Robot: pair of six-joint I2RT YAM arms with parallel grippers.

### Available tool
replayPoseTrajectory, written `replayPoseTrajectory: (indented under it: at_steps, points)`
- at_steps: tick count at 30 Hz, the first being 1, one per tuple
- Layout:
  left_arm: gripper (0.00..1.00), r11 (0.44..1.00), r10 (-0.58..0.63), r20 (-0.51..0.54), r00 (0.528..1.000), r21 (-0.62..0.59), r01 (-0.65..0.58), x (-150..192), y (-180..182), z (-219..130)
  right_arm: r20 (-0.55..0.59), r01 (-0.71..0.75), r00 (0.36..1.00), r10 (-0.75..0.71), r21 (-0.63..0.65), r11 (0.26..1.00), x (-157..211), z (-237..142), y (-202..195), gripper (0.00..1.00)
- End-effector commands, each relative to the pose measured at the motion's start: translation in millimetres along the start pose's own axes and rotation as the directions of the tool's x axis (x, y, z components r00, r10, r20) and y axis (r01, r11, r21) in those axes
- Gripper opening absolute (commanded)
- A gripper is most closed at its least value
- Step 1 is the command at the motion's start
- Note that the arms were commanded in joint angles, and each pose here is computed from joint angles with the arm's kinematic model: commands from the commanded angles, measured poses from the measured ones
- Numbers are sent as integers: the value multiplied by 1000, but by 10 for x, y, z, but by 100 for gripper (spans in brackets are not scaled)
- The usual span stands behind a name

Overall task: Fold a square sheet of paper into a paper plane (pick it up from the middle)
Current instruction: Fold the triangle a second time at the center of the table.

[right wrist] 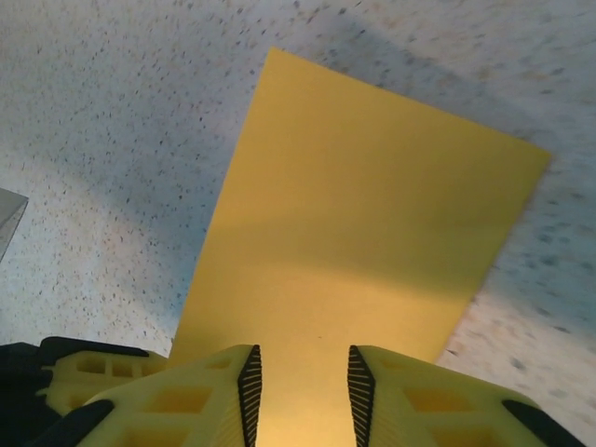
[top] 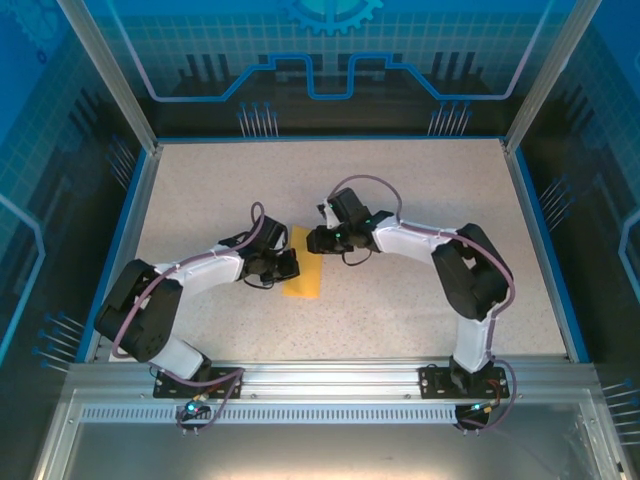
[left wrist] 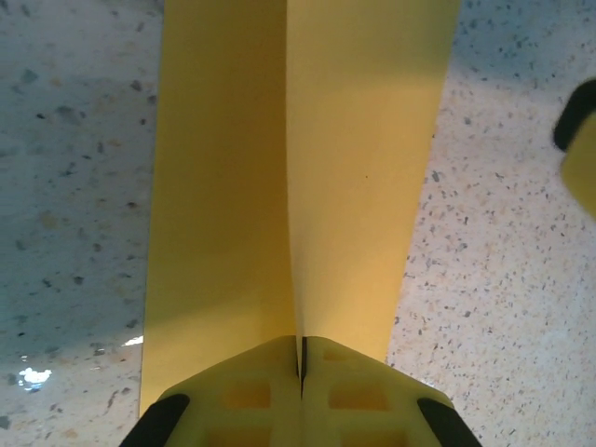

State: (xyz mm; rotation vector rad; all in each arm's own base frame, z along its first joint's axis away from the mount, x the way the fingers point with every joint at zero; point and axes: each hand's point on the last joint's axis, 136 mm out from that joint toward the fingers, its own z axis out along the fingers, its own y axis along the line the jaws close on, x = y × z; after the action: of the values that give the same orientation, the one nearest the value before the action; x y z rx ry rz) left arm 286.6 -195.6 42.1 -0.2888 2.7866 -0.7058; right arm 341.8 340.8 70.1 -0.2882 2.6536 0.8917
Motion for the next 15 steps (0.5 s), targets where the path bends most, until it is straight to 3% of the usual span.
replayPoseTrajectory:
  at_steps: [1,9,13,15]
  points:
    - [5,1000,-19,5,1000,15,19,-45,-18,21,-48,-1,999,1,-9,1000,67,121,88,31]
    - [10,999,-47,5,999,15,47,-76,-7,23,-115,-44,992,53,77,996,201,342,-163,26]
    - [32,997,-56,-12,998,44,56,-38,-51,-38,-137,-75,986,91,114,991,249,422,-287,24]
    - [37,996,-56,-32,998,74,59,5,-97,-74,-142,-89,984,107,126,988,263,438,-339,24]
